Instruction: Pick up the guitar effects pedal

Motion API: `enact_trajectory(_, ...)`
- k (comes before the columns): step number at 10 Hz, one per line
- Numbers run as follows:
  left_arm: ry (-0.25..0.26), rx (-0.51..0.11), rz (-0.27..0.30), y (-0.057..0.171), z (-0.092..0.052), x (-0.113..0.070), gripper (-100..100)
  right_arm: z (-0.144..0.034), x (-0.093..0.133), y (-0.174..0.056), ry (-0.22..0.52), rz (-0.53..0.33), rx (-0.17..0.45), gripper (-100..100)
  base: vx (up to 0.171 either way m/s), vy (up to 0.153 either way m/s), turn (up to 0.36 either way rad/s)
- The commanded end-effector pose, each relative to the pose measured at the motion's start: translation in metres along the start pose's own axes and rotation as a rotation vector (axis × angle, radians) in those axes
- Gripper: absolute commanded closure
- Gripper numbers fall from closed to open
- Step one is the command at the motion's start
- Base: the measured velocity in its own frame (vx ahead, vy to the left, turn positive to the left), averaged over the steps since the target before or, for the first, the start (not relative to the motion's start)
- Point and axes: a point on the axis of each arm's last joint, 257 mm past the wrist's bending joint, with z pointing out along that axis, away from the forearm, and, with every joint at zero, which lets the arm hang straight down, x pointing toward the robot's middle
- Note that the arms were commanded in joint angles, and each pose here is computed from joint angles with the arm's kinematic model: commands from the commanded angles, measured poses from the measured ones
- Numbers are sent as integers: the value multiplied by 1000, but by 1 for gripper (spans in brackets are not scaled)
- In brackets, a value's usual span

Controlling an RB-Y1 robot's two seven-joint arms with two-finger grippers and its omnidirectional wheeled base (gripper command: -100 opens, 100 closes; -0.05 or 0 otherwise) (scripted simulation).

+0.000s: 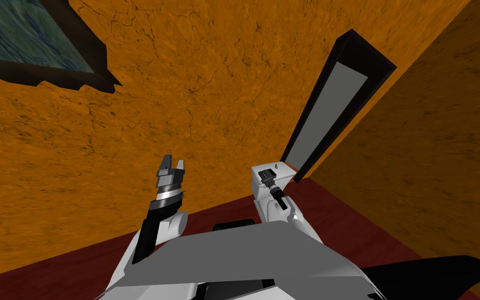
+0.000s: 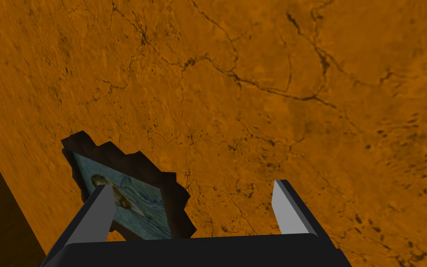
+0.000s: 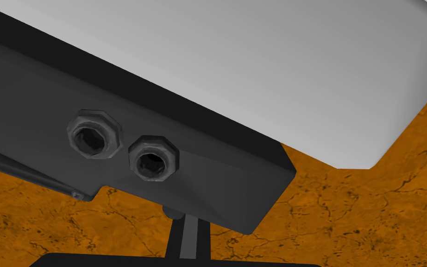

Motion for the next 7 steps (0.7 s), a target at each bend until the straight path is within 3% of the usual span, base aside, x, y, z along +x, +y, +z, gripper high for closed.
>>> enact_trajectory(1,0,0,0,0,0,0,0,0,0,0,0,0,0,0,0,0,0)
enact_trajectory(2,0,0,0,0,0,0,0,-6,2,-5,1,-17,-25,-100,-34,17,35)
enact_trajectory(7,0,0,0,0,0,0,0,-28,11,-20,24,-71,-115,-100,-43,6,32)
